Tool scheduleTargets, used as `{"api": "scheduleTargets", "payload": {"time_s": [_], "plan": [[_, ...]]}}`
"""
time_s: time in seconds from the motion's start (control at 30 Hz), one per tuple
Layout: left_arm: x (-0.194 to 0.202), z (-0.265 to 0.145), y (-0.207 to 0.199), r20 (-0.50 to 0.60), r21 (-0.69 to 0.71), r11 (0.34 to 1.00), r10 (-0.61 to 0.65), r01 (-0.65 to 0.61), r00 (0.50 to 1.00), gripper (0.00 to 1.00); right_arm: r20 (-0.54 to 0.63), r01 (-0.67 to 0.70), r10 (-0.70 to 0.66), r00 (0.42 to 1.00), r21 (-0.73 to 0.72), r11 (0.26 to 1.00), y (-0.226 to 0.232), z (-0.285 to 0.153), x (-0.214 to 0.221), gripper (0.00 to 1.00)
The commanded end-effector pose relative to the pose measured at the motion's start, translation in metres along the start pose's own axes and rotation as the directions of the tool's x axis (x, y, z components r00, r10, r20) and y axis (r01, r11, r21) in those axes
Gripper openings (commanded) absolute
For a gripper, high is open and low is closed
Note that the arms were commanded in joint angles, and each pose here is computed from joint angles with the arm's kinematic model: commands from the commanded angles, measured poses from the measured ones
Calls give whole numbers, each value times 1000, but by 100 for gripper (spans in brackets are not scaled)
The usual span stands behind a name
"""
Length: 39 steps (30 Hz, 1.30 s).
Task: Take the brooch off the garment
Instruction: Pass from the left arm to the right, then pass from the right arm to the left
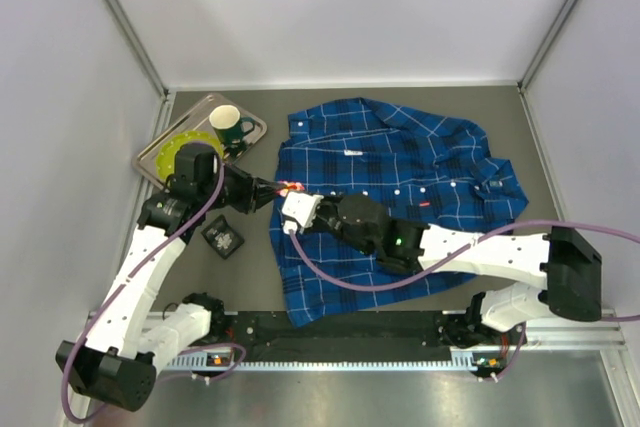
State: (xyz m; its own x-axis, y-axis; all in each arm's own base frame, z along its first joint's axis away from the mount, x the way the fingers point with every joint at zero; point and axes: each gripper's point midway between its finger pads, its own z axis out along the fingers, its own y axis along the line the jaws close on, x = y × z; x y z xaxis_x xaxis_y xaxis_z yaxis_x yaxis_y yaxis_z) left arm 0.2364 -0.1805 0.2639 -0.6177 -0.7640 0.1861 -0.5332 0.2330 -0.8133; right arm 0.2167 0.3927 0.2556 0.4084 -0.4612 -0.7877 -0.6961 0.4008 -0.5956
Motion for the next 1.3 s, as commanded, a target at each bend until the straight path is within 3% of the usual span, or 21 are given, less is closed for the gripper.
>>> {"api": "scheduleTargets", "payload": {"time_s": [0.0,0.07,0.13,0.23,0.27,0.33,0.37,0.43,0.47,0.53,0.57,0.6,0.67,0.87,1.03,1.1,1.27], "plan": [[-1,-10,-16,39,87,987,135,-138,990,0,-26,-113,116,993,90,989,-19,-6,-13,24],[-7,-13,-18,89,98,967,228,-236,970,0,-55,-205,210,976,88,975,-14,-11,-5,37],[-11,-13,-15,122,96,935,331,-343,936,0,-126,-271,277,952,65,960,-6,-21,11,41],[-14,-10,-16,150,126,869,460,-479,875,0,-225,-488,481,847,27,873,12,-35,27,50],[-12,-9,-19,153,149,842,498,-518,854,0,-254,-629,604,755,-19,777,27,-39,20,55],[-7,-10,-28,173,205,758,595,-619,785,0,-302,-764,719,626,-57,642,30,-43,19,56],[-6,-11,-29,176,216,733,621,-645,764,0,-359,-857,782,510,-137,496,47,-51,5,56],[1,-14,-33,183,254,671,674,-696,716,0,-369,-925,849,379,-144,351,34,-51,2,56],[3,-15,-34,185,269,655,684,-706,706,0,-403,-956,873,277,-203,210,38,-56,-16,57],[12,-19,-34,176,323,625,698,-711,694,0,-399,-967,899,180,-238,88,24,-53,-21,57],[15,-20,-33,171,340,622,697,-706,696,0,-456,-964,884,106,-264,-20,30,-57,-26,57],[18,-21,-32,166,356,619,695,-700,699,0,-420,-943,901,110,-330,-39,20,-52,-38,57],[26,-23,-30,150,401,611,691,-682,707,0,-439,-945,897,49,-312,-100,16,-44,-32,57],[35,-28,-29,126,473,622,652,-623,747,0,-389,-936,921,3,-326,-135,9,-26,-32,57],[38,-33,-32,124,489,633,630,-600,766,0,-320,-928,947,-2,-354,-121,0,-28,-31,55],[39,-33,-31,111,492,647,616,-582,780,0,-299,-935,953,-40,-324,-141,-5,-27,-20,54],[40,-32,-28,91,507,664,593,-549,800,0,-272,-914,960,-66,-369,-168,-15,-30,-23,48]]}}
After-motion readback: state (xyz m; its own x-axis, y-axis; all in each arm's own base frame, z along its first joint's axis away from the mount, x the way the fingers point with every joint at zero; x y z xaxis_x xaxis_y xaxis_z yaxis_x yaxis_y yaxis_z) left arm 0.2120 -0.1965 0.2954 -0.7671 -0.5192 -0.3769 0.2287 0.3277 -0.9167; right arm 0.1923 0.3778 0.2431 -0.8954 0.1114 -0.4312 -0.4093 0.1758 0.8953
